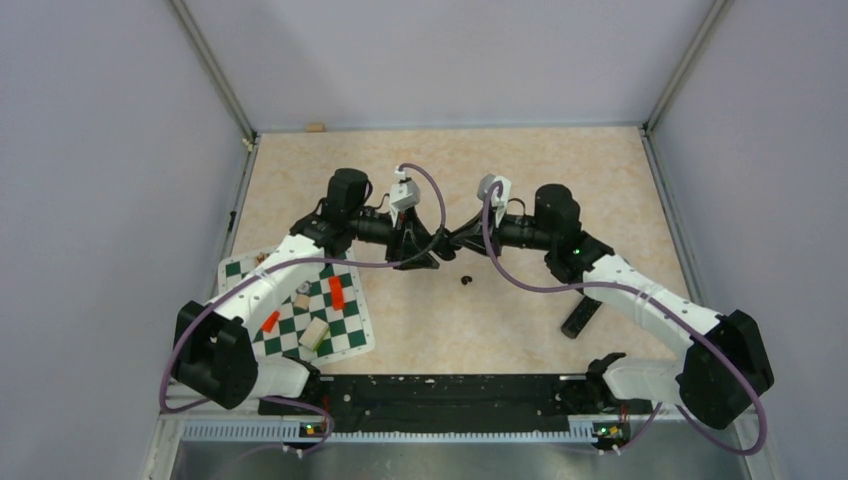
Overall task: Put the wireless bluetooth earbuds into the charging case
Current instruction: Pass from the right arm to the left
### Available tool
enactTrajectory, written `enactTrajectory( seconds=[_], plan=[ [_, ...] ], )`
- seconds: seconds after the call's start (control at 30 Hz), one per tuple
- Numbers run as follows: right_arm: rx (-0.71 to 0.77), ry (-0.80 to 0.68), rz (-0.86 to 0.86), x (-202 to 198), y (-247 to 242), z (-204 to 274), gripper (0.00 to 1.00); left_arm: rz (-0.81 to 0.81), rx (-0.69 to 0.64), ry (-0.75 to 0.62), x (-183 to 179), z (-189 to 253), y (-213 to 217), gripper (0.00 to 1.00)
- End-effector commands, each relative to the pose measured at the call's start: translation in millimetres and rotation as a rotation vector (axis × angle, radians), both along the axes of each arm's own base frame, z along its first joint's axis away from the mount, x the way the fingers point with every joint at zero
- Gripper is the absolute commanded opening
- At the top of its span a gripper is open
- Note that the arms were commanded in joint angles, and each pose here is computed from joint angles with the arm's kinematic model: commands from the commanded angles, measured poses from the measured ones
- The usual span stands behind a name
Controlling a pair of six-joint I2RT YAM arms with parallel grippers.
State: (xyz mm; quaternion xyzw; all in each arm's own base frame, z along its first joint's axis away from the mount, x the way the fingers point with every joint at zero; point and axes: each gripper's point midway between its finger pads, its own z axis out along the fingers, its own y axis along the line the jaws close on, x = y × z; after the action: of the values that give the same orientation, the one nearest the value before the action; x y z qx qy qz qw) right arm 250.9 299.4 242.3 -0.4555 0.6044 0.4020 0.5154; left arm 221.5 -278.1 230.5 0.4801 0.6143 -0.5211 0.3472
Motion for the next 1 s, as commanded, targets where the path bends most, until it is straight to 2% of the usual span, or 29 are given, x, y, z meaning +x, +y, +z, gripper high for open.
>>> enactTrajectory(
  seconds=[0.0,0.4,0.67,0.97],
  plan=[
    [0.021,-0.043,-0.02,6,1,7,0.0,-0.005,-0.042,-0.028,-1,13,-1,0.54],
    [0.017,-0.062,-0.033,7,3,6,0.0,0.022,-0.024,-0.003,7,5,-3,0.54],
    [0.041,-0.104,-0.051,5,-1,19,0.0,0.101,0.024,0.013,24,-8,-3,0.54],
    [0.045,-0.116,-0.061,6,-2,21,0.0,0.079,0.018,0.04,22,-8,-5,0.54]
  ],
)
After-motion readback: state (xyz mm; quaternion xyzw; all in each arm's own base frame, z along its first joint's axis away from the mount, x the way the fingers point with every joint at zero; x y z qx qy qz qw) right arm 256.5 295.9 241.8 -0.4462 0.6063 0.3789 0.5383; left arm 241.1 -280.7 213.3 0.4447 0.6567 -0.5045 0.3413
